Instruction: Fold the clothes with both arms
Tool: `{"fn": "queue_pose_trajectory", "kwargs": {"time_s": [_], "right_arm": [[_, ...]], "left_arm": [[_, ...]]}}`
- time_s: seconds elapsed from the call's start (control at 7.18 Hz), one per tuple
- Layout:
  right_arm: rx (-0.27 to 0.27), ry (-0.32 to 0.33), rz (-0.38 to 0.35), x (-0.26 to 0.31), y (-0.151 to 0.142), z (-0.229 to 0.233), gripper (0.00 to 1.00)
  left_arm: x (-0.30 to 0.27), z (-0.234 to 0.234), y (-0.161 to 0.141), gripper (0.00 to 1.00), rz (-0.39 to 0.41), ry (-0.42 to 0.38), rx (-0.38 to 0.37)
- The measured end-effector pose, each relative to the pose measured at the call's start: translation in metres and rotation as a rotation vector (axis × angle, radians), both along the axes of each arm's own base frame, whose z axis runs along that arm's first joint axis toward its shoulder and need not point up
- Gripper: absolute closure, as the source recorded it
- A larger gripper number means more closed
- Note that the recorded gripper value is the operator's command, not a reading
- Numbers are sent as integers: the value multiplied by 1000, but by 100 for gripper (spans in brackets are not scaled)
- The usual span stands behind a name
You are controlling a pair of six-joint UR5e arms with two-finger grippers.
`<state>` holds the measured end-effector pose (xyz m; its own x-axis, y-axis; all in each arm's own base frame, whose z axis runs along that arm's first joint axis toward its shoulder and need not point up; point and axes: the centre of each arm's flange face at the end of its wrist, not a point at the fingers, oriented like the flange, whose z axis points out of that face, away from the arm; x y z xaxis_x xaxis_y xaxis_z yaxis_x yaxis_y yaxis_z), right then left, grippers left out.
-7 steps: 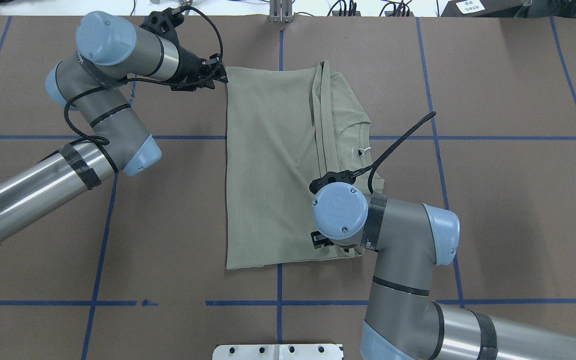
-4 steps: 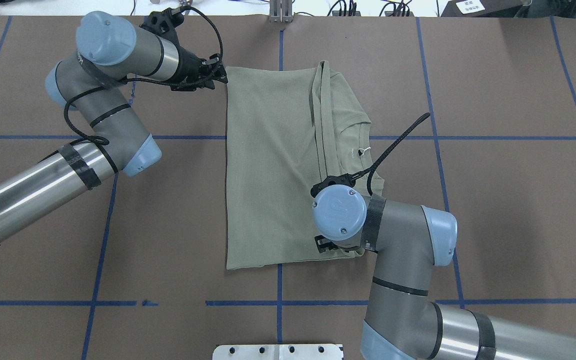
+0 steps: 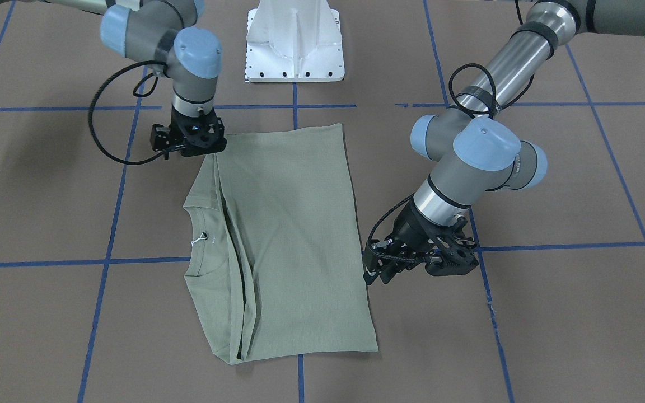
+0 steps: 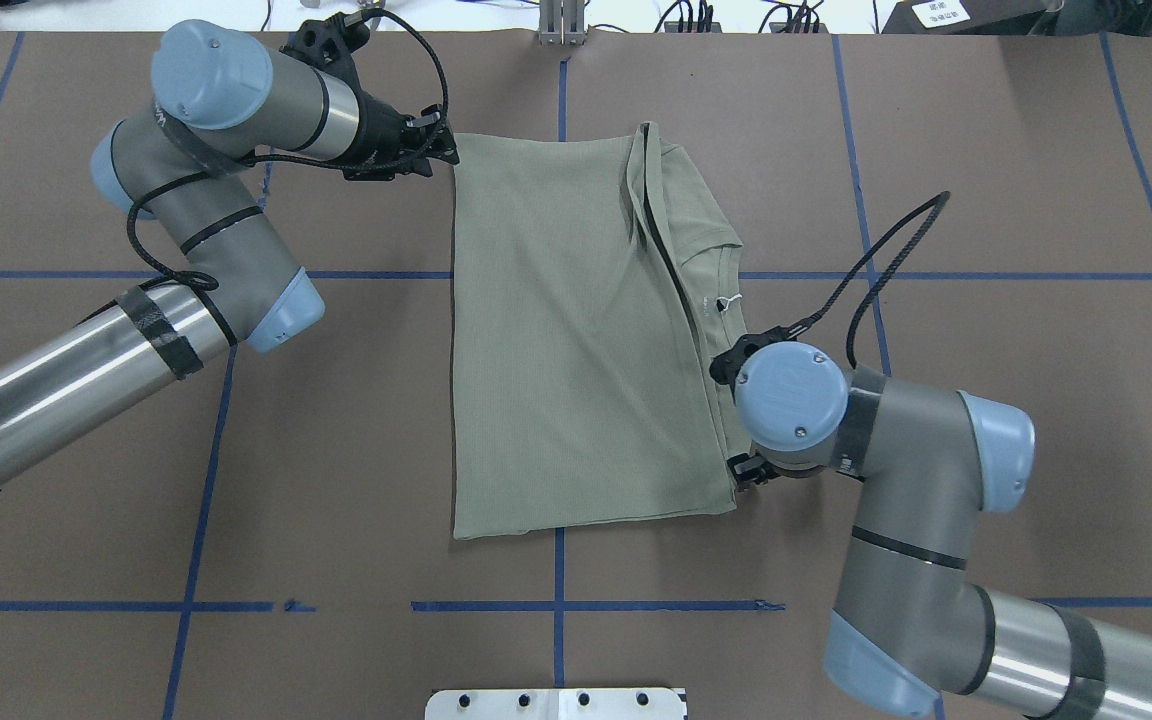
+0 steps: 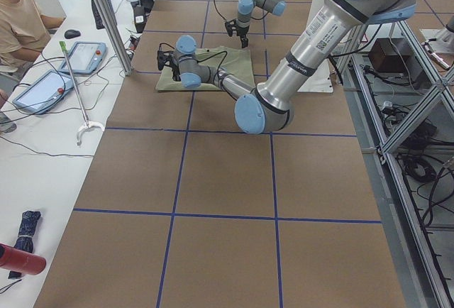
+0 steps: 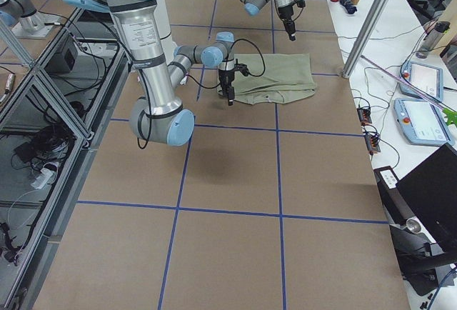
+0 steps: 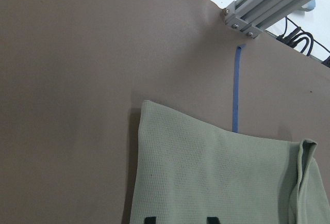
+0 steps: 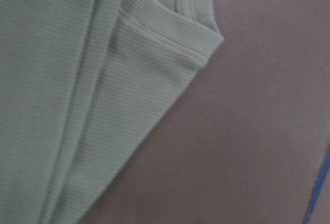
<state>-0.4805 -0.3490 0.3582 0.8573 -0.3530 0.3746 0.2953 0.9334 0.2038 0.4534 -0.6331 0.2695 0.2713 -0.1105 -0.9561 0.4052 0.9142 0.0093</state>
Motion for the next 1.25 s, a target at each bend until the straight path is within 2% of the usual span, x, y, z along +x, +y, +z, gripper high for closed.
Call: {"fn": "queue_pose_trajectory", "kwargs": {"time_s": [0.14, 0.42, 0.84, 1.25], "right_arm": [[0, 3, 3, 20, 8, 7, 0], [-2, -21, 29, 17, 7, -10, 0], [4, -73, 140, 1, -51, -51, 0], [28, -137, 224, -14, -116, -53, 0]], "left_arm": [[-1, -3, 1, 55, 1, 3, 2], [-2, -8, 3, 55, 5, 6, 3], [-15, -18, 18, 55, 20, 4, -6], [-39, -17, 45, 54, 34, 13, -2]]}}
